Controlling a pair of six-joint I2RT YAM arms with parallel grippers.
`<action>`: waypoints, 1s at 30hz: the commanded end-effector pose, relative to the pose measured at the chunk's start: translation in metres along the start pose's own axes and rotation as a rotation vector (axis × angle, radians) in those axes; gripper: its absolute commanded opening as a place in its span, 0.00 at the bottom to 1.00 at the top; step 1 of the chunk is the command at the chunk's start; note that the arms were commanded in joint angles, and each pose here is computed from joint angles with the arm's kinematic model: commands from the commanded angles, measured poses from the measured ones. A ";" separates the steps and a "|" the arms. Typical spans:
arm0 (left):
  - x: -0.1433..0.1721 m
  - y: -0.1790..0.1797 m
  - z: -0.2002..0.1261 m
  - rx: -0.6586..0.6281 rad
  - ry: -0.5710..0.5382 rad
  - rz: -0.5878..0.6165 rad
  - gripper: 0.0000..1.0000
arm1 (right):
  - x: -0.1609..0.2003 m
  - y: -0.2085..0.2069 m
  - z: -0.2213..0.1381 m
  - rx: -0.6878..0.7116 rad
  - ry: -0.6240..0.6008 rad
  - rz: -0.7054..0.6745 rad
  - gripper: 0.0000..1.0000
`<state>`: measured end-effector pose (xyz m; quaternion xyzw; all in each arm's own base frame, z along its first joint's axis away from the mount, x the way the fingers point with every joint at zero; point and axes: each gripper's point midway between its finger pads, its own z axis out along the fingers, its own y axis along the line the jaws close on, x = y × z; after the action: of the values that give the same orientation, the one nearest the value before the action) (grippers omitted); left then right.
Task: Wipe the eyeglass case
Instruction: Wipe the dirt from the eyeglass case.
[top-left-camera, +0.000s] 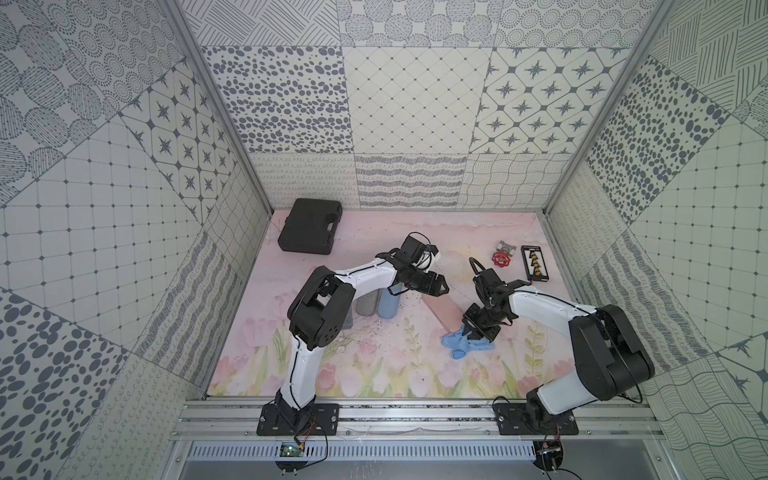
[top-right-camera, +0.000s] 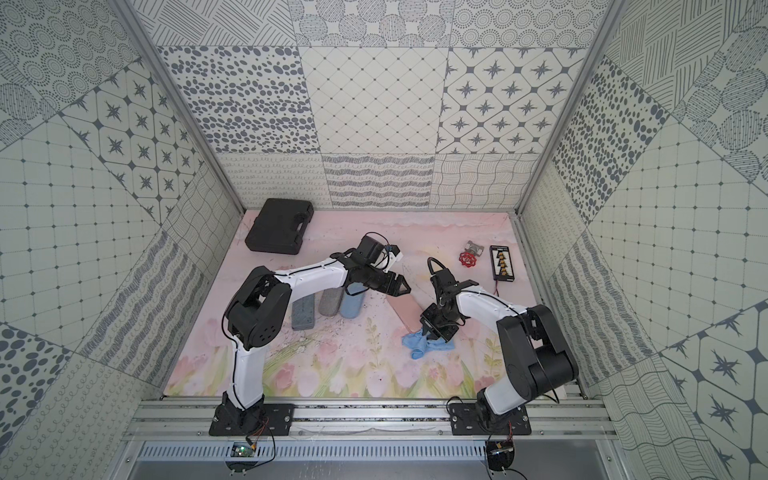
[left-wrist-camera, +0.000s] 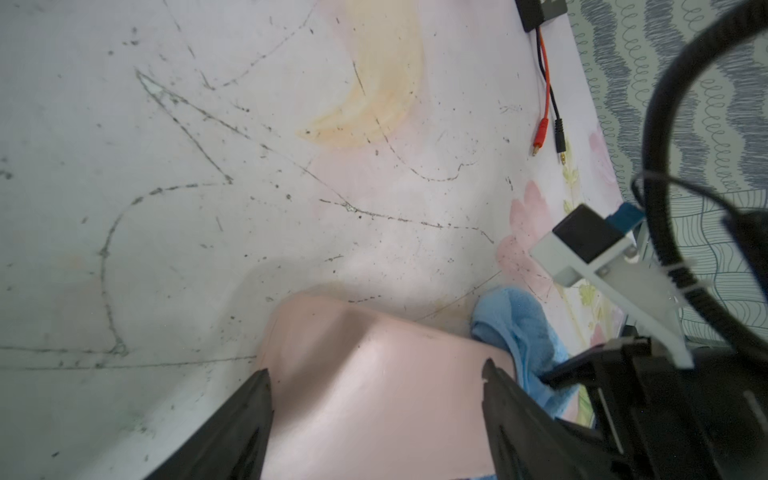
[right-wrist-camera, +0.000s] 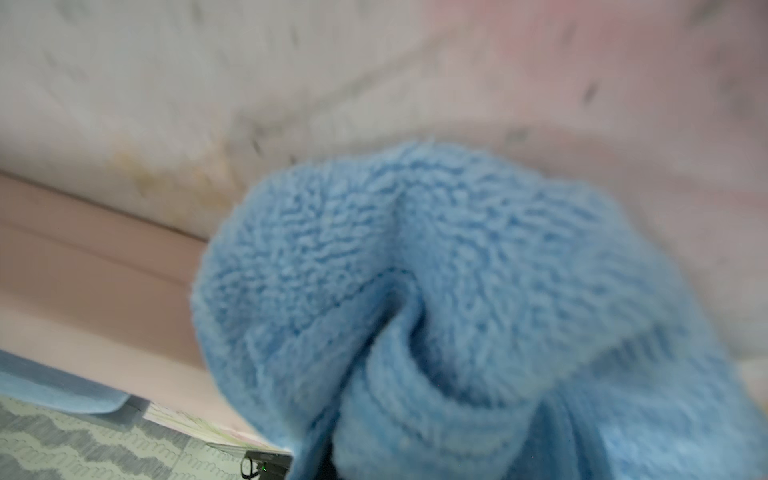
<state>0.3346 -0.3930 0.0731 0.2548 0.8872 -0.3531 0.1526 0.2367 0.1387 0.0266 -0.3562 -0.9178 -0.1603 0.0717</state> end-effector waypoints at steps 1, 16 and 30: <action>0.049 -0.013 -0.005 0.097 0.117 -0.174 0.81 | -0.052 0.061 -0.027 -0.172 -0.164 -0.161 0.00; 0.100 -0.044 -0.047 0.031 0.202 -0.073 0.81 | -0.112 0.023 -0.071 0.101 -0.345 -0.355 0.00; 0.025 0.013 -0.039 -0.231 0.096 0.119 0.86 | -0.135 0.068 -0.081 0.152 -0.408 -0.556 0.00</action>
<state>0.2994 -0.3658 0.0919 0.2565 0.9099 -0.3008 0.1256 0.3688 0.0777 0.0844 -0.1401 -0.9814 -0.0528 -0.1205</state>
